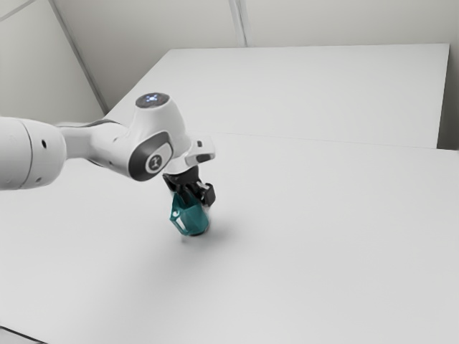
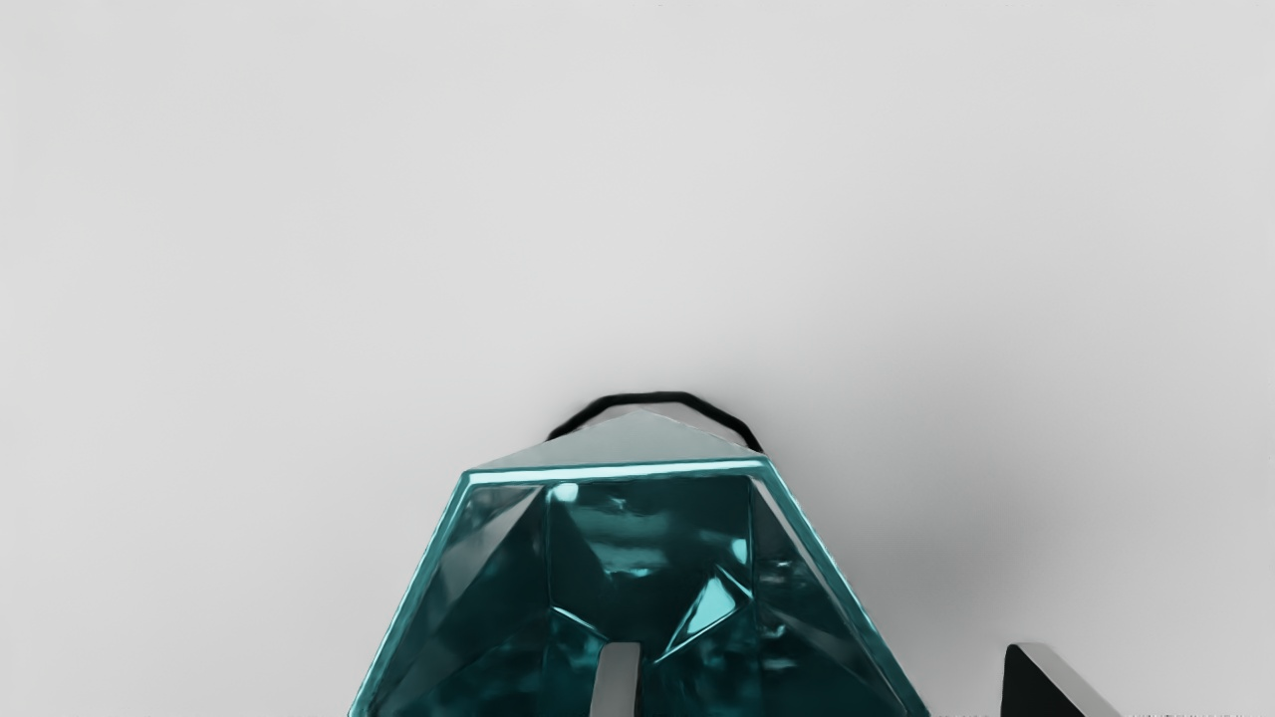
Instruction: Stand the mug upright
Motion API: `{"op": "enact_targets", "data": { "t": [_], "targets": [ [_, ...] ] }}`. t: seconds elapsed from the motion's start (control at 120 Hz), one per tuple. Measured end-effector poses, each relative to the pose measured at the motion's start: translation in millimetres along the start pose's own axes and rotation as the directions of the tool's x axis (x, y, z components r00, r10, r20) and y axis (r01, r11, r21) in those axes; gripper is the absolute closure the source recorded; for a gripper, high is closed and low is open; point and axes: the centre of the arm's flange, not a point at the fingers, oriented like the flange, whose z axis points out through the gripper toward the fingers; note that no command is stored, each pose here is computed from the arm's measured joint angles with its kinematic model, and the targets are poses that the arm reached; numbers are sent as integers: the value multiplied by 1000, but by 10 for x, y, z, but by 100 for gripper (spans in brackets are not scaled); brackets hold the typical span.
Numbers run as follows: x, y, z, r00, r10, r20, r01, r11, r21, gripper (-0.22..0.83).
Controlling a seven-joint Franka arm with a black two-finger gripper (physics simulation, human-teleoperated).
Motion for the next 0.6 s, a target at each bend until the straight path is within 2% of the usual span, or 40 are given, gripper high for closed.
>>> {"op": "enact_targets", "data": {
  "t": [0.108,0.233,0.467,0.6],
  "targets": [
    [-13,27,-321,1000,-5,-29,6,1000,22,15],
    [-7,68,-725,999,-14,-49,16,999,36,8],
    [412,-16,-1985,989,-78,-129,78,997,-7,3],
    [484,-40,-2493,988,-98,-123,96,995,-23,1]
  ]
}}
